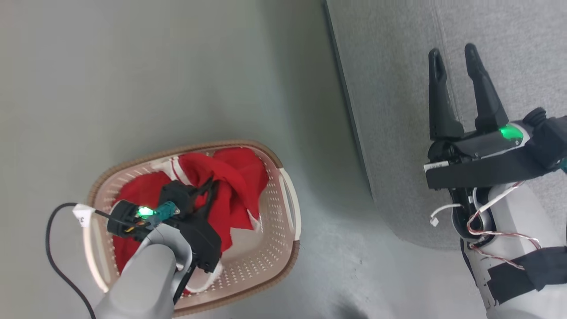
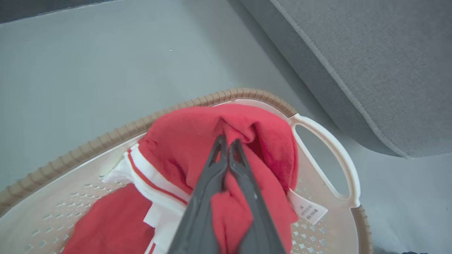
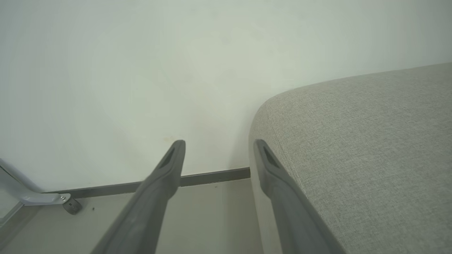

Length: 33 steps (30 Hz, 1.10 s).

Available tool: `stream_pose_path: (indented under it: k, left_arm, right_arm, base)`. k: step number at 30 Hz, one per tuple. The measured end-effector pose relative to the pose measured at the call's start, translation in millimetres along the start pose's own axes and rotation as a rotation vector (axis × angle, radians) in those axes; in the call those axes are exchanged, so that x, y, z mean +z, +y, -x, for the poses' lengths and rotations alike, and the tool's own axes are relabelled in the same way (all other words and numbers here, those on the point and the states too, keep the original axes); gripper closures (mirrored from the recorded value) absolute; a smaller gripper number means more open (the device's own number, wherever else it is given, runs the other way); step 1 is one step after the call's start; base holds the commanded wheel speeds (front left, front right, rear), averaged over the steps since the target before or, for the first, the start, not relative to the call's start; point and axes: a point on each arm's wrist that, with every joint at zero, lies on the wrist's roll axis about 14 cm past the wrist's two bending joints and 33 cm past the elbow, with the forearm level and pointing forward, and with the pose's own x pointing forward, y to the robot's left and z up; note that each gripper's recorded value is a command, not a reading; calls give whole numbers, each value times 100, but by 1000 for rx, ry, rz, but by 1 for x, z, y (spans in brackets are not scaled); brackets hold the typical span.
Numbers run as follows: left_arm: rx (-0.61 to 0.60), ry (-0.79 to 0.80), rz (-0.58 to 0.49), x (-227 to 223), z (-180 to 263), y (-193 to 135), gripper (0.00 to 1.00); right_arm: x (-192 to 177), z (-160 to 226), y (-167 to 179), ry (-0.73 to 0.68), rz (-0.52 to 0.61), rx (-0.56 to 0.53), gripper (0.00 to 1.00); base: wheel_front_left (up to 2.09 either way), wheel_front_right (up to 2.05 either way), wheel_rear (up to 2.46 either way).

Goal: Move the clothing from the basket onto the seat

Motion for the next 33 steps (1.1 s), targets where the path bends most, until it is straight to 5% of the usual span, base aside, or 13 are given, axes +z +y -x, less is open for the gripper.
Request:
stream_pose_path:
  k: [17,33]
  left_arm:
    - [-41,-390,-49,143,79,-35,100]
    - [-98,-685,-151,243,175,-91,100]
  right_arm:
    - [40,42,23,-37,-36,55,0]
    - [57,97,115,-23,-58,349,0]
  base:
    - [0,0,0]
    - [0,0,0]
